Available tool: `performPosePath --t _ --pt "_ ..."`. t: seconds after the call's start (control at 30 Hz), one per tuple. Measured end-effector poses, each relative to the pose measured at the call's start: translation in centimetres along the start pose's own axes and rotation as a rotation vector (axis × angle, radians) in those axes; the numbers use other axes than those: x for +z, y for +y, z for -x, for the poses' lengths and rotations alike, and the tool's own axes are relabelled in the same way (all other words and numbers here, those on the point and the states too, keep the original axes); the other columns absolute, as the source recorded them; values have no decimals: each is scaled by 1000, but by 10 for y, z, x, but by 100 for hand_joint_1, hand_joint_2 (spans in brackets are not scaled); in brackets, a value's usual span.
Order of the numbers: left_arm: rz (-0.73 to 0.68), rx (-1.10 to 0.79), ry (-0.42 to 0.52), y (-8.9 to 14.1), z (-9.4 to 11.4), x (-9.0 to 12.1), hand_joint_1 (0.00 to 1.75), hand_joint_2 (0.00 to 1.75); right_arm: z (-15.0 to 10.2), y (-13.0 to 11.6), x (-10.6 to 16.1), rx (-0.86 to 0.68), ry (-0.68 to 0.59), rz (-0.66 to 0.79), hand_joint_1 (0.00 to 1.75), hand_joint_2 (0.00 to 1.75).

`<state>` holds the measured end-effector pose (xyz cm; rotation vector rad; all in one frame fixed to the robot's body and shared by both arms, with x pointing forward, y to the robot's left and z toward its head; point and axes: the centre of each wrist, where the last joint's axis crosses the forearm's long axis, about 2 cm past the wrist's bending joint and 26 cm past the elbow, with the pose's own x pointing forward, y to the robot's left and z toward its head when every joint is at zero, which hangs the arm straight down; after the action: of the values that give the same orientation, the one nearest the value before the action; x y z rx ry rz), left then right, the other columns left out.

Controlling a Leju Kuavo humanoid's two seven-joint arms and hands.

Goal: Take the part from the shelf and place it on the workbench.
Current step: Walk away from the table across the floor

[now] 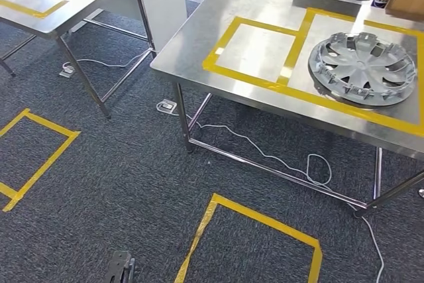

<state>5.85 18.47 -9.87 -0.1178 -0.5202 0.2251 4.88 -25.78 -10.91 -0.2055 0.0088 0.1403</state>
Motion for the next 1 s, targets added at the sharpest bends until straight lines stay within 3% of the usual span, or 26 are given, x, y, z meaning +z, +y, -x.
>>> performPosePath --t 0.13,0.4,0.67,1.0 --pt "12 20 66 -4 -1 0 0 0 0 1 0 8 -47 7 0 0" --pt "18 22 49 -2 4 2 0 0 1 8 2 46 -128 1 0 0" --pt "58 3 76 44 10 4 0 0 -1 9 3 20 -105 2 0 0" --pt "45 -31 83 53 12 5 0 0 1 10 3 25 -153 -10 0 0"
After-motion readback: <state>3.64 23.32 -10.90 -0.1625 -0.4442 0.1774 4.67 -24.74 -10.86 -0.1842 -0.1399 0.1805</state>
